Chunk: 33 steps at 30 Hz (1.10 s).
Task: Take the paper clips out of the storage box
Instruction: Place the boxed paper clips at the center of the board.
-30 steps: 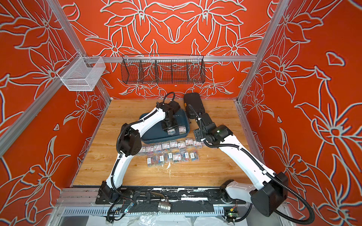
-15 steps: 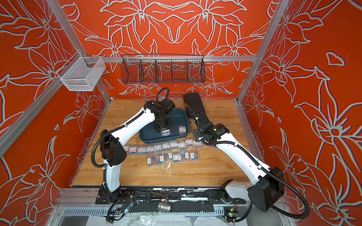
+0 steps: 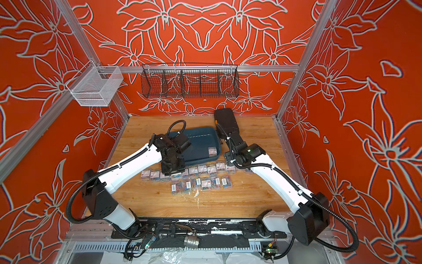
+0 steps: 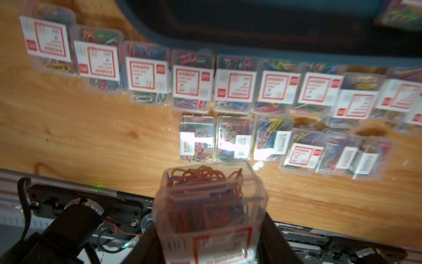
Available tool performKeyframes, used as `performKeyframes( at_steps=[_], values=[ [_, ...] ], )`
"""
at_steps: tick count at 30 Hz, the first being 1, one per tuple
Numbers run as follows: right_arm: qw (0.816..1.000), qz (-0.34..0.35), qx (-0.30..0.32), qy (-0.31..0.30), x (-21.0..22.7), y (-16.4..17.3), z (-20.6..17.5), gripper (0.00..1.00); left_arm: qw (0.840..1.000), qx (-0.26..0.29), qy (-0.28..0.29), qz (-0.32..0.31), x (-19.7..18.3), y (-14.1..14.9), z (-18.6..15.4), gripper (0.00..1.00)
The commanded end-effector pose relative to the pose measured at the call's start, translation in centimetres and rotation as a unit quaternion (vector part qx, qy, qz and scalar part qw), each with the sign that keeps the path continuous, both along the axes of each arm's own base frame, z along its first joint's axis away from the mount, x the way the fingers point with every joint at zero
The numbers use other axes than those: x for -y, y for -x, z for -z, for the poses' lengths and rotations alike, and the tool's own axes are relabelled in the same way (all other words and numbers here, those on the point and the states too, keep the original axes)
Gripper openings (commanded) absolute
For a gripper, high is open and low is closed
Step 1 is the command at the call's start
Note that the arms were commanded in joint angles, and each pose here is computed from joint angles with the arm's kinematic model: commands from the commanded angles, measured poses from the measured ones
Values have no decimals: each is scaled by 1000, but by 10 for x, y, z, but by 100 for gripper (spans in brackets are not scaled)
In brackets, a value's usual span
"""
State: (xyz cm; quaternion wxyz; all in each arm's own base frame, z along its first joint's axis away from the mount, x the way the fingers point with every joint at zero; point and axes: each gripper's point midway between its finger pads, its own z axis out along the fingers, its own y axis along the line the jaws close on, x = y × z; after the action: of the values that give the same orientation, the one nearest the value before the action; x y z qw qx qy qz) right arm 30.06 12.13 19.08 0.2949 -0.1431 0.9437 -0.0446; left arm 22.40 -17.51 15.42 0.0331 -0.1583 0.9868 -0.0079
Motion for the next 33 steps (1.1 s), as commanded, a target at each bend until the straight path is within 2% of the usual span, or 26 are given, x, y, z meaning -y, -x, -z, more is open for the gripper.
performKeyframes(
  at_steps=[1, 9, 15, 21, 33],
  values=[
    [1000, -2, 3, -4, -2, -3, -5, 74, 1000, 6, 10, -18, -3, 9, 10, 29],
    [1000, -3, 8, -10, -2, -1, -7, 75, 999, 1, 19, -30, -10, 26, 55, 27],
    [1000, -3, 9, -13, -3, -1, -7, 75, 999, -8, -18, -30, -40, 49, 82, 29],
    [1000, -4, 6, -17, -4, 0, -6, 75, 998, -26, -65, 6, -49, 43, 93, 28],
    [1000, -7, -3, -29, -7, 3, -4, 75, 996, -34, -76, 23, -48, 28, 112, 24]
  ],
)
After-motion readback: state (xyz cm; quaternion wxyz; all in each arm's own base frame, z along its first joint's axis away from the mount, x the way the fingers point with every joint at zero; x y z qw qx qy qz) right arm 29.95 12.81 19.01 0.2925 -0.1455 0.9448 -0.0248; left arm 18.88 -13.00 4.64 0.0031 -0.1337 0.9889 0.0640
